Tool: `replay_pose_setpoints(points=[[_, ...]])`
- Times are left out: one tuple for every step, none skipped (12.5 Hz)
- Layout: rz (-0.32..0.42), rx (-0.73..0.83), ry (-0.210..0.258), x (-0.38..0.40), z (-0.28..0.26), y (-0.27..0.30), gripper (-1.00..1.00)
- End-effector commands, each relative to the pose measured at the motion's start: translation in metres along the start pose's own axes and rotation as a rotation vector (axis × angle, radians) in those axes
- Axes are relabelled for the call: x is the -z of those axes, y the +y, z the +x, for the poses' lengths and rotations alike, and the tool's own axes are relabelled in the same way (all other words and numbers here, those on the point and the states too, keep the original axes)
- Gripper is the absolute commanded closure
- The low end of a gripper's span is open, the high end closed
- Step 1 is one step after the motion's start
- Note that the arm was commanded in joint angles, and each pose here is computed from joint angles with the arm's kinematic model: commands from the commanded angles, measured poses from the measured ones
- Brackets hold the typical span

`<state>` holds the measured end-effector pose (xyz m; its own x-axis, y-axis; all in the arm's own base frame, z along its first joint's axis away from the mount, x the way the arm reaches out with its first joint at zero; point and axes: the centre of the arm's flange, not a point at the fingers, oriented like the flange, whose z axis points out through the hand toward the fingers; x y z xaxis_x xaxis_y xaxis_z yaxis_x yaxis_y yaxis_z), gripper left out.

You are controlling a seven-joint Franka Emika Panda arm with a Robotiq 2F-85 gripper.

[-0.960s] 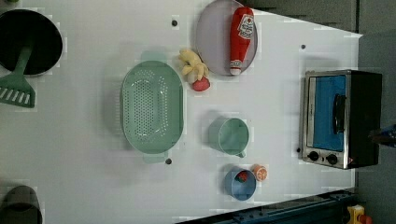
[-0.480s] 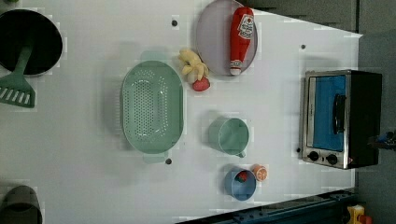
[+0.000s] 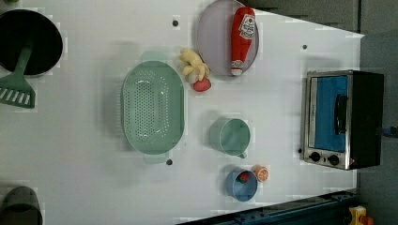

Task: Flap open oven.

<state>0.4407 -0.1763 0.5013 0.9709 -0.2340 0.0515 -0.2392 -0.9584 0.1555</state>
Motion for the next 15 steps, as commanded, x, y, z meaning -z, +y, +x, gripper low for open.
replay_pose_setpoints(points=[[-0.002, 0.128, 0.035, -0.032, 0.006, 0.029, 0.65], [-0.005, 0.138, 0.032, -0.047, 0.01, 0.035, 0.65], [-0.012, 0.152, 0.028, -0.061, 0.015, 0.038, 0.65], [-0.02, 0.165, 0.033, -0.074, 0.021, 0.04, 0.65], [-0.03, 0.176, 0.04, -0.086, 0.027, 0.041, 0.65], [-0.037, 0.177, 0.041, -0.099, 0.031, 0.041, 0.65], [-0.043, 0.176, 0.037, -0.112, 0.035, 0.042, 0.65], [-0.048, 0.176, 0.021, -0.125, 0.037, 0.042, 0.65], [-0.051, 0.177, 0.001, -0.138, 0.038, 0.042, 0.65], [-0.053, 0.177, -0.019, -0.15, 0.038, 0.041, 0.65], [-0.057, 0.181, -0.032, -0.16, 0.039, 0.04, 0.65], [-0.062, 0.184, -0.036, -0.17, 0.041, 0.039, 0.65], [-0.067, 0.185, -0.035, -0.178, 0.042, 0.039, 0.65], [-0.07, 0.187, -0.033, -0.185, 0.043, 0.038, 0.65], [-0.069, 0.187, -0.03, -0.191, 0.045, 0.036, 0.65]])
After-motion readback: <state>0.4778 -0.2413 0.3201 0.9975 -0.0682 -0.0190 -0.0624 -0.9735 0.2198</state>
